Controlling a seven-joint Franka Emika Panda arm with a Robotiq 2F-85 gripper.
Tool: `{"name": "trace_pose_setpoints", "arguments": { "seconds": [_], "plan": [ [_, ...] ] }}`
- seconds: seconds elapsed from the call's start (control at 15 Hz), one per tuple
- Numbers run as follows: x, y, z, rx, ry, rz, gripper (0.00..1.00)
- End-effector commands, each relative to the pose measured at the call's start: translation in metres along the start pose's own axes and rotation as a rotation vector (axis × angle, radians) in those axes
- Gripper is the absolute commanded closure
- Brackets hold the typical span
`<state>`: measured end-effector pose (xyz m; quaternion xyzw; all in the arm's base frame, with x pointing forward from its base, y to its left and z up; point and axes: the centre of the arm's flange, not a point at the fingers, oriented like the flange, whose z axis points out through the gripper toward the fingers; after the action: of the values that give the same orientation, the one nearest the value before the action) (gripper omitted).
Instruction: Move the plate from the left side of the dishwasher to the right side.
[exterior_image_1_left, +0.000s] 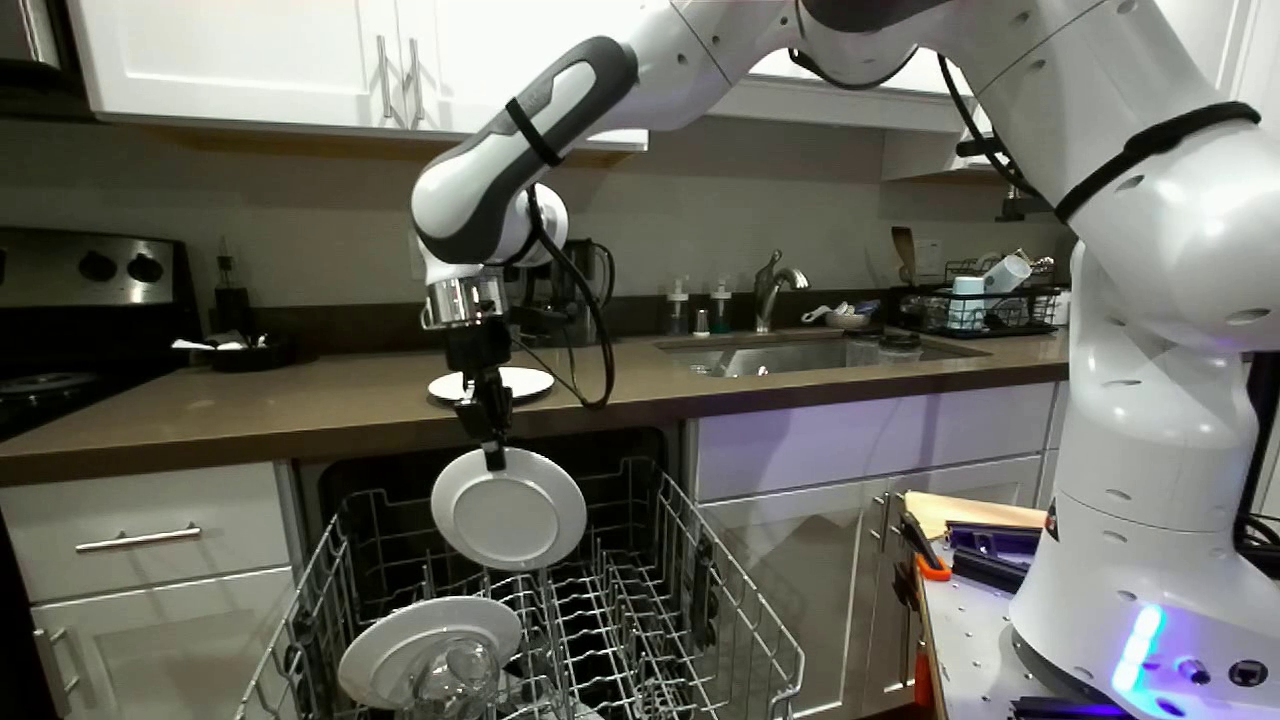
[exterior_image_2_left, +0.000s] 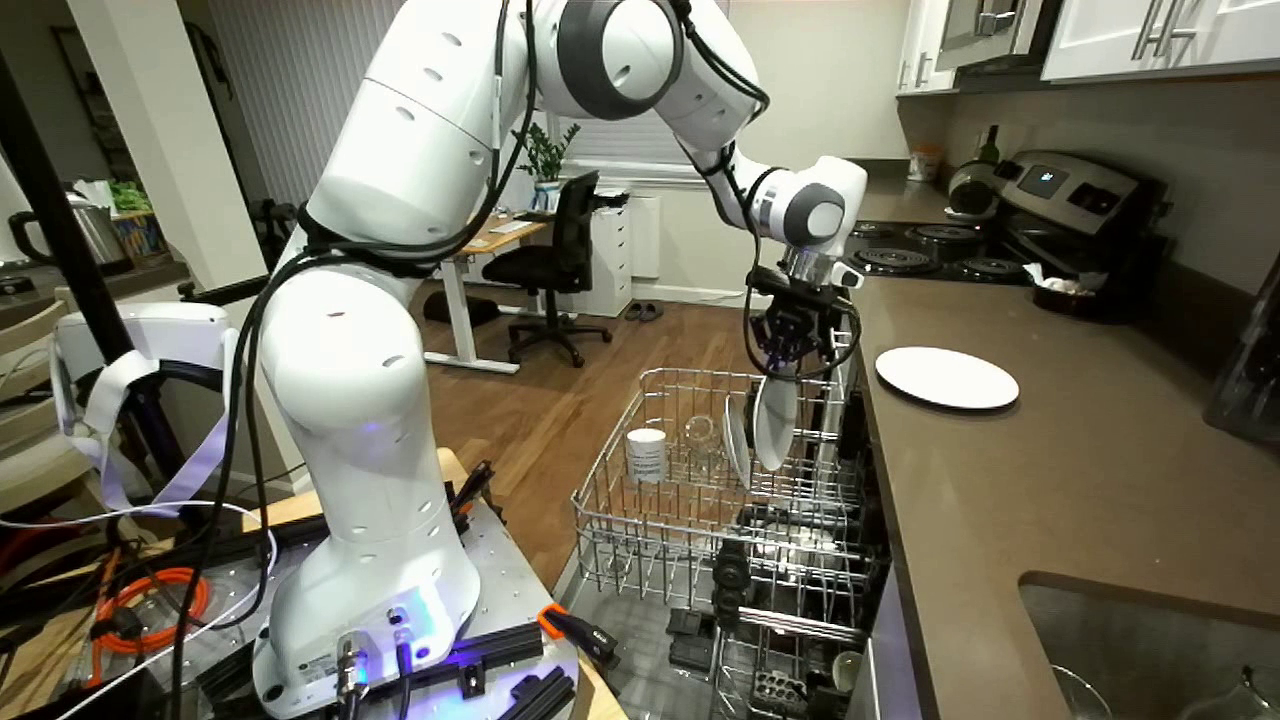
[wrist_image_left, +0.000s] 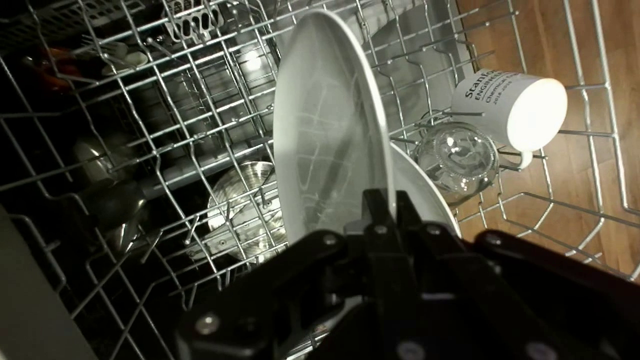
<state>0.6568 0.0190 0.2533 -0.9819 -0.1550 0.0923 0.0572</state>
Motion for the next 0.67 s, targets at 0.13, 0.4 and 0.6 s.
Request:
{"name": "trace_pose_setpoints", "arguments": {
  "seconds": [0.13, 0.4, 0.6],
  "plan": [
    [-0.020, 0.014, -0.004, -0.030, -0.041, -0.044, 0.98],
    [-0.030, 0.022, 0.001, -0.003, -0.075, -0.093, 0.98],
    [-0.040, 0.025, 0.003, 0.018, -0.115, -0.150, 0.98]
  ]
}}
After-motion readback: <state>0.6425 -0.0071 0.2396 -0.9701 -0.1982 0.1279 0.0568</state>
